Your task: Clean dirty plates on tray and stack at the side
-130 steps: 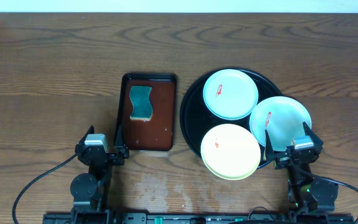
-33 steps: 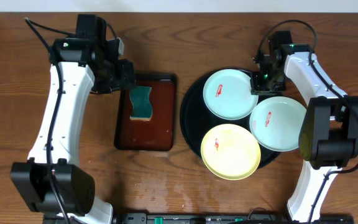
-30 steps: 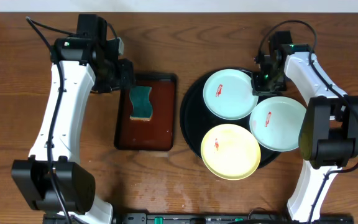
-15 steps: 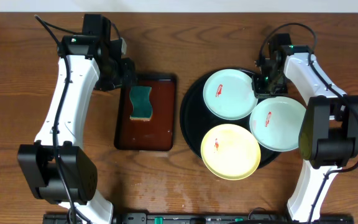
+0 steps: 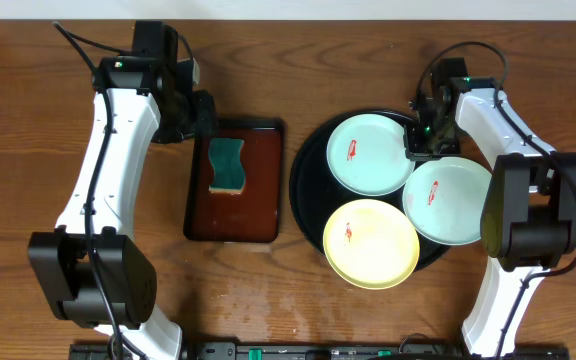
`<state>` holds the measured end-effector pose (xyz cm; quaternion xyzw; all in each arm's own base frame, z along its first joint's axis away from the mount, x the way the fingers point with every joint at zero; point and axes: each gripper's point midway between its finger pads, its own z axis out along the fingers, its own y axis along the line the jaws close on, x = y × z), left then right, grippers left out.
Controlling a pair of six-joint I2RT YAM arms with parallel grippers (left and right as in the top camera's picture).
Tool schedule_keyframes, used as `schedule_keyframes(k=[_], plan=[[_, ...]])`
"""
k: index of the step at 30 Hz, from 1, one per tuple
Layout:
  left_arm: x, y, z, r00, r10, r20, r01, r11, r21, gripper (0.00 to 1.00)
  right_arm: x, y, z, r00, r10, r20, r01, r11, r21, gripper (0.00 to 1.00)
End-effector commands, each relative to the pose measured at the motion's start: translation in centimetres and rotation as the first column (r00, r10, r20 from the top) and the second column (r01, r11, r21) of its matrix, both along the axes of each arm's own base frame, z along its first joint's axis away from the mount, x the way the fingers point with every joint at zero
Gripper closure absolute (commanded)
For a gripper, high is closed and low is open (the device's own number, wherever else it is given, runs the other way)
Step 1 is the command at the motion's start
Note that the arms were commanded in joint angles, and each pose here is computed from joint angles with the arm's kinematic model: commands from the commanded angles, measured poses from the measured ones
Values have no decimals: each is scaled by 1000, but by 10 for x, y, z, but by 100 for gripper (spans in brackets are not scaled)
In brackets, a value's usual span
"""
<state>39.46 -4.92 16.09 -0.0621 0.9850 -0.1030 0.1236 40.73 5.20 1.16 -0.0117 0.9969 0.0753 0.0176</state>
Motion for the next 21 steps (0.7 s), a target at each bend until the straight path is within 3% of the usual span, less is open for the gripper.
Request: schedule_keyframes(k=[1,5,9,21], plan=[[-4,-1,-13,999,5,-35,-4,1000,21,44,0,0,-4,1000,3,2,-3,1000,-17,99],[-6,-9,-22,999,-8,-51,11,999,44,46,4,0,-4,1000,3,14,-2,1000,-16,99],[-12,-3,-40,994,67,-90,-55,990,131,45,3,0,-4,1000,3,14,-2,1000,-16,99],[-16,-13,-90,978,73,-198,-44,988,146,48,3,0,-4,1000,3,14,-3,1000,-16,99]])
